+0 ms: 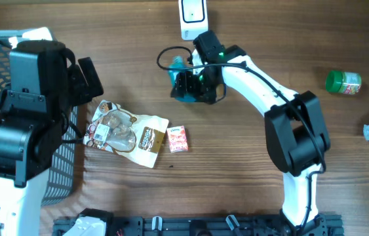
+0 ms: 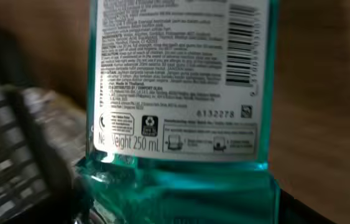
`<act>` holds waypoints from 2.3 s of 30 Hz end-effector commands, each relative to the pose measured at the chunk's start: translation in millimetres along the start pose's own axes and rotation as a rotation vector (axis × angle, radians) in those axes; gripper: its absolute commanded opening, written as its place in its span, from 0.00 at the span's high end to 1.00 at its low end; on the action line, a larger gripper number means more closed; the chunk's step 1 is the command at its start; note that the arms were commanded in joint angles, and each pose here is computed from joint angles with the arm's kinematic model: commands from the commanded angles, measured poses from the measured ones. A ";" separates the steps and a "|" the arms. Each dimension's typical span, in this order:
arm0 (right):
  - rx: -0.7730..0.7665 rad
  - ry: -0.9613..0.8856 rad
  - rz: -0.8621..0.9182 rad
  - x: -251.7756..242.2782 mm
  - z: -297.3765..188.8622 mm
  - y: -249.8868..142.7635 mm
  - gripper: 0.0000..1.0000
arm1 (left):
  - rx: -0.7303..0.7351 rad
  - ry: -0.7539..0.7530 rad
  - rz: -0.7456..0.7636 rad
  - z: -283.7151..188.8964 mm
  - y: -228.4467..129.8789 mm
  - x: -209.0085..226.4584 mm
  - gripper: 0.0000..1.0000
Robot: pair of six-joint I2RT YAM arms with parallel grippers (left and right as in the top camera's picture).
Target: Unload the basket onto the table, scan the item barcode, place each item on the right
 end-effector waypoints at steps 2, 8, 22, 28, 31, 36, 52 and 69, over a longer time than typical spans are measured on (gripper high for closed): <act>0.091 0.263 0.118 47.3 -25.1 -12.2 0.37 | 0.003 0.027 0.003 0.7 -1.5 4.1 0.00; 0.178 0.219 0.368 42.1 -24.9 -25.8 0.32 | 0.003 0.027 0.003 0.7 -1.4 4.1 0.00; 0.421 0.420 0.745 72.2 -41.4 -36.7 0.36 | 0.003 0.027 0.003 0.7 -1.5 4.1 0.00; 0.563 0.704 0.620 103.3 -65.9 -33.1 0.42 | 0.004 0.027 0.003 0.7 -1.5 4.1 0.00; 0.421 0.611 0.606 92.6 -54.1 -17.7 0.41 | 0.004 0.026 0.000 0.7 -1.6 4.0 0.00; 0.248 0.430 0.616 66.7 -39.0 -7.7 0.37 | 0.021 0.033 0.008 0.7 -4.9 5.6 0.00; 0.410 0.723 0.626 97.3 -76.5 11.4 0.48 | 0.023 0.034 0.008 0.6 -5.2 5.8 0.00; 0.147 0.305 0.979 31.7 -32.6 9.5 0.44 | 0.041 0.044 0.017 0.4 -8.8 7.9 0.00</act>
Point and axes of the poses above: each gripper's point midway between its finger pads, its own z axis out along the fingers, its own x axis along the line the jaws close on, y = z × x, the point moved 5 cm from there along -z, back along the fingers, and after that the axes turned 9 degrees about -z, right-handed, at the moved point
